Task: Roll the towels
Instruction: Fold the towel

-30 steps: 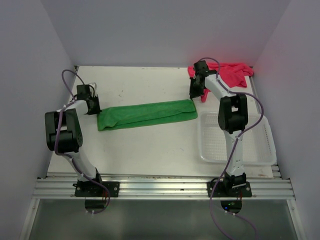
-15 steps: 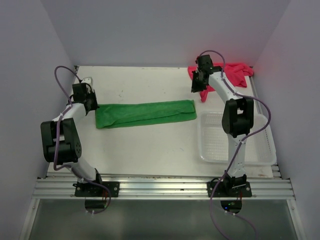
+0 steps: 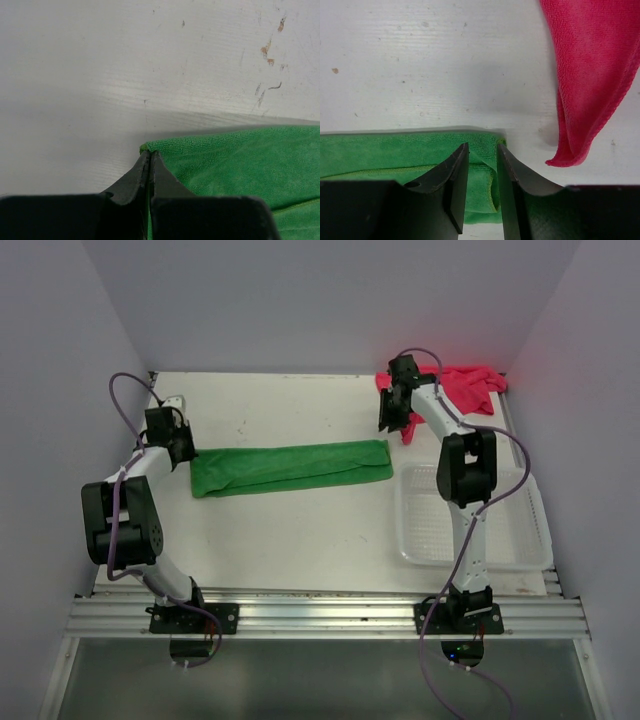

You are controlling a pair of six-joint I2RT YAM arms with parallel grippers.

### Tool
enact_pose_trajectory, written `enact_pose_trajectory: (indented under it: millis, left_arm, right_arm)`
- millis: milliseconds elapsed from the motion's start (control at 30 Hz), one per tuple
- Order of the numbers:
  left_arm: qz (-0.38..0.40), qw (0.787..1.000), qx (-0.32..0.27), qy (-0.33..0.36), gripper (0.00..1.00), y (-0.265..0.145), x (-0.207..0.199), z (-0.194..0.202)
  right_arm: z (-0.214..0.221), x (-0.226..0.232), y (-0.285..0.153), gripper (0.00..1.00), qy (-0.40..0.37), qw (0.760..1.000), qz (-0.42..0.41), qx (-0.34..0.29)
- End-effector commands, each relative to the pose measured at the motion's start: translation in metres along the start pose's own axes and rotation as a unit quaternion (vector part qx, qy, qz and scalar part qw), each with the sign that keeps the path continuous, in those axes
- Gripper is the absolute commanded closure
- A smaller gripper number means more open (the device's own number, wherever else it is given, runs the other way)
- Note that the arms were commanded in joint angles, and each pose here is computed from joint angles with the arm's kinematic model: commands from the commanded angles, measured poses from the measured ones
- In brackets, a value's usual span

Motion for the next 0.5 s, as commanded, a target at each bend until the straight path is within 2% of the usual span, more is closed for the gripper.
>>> enact_pose_trajectory:
  millis: [0,467]
  left_arm:
    - [0.002,1.0,-0.031,-0.005,1.0,-0.003,0.001,-0.015]
    - [0.004,1.0,-0.029,-0.003,1.0,-0.004,0.0,-0.016]
  right_arm:
    - [0.005,0.0,0.0,0.67,-0.004,1.0,0.004,0.022]
    - [0.014,0.0,0.019,0.63,-0.006,0.999,0.005,0.045]
Point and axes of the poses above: each gripper's point midway between its finger pads, its own y axis out along the fingers, its own x axis along the line the jaws close on, z = x × y, the point moved 4 cm from there along -y, back along the fingers, and after that the axes turned 11 degrees about -y, right-handed, at the moved point
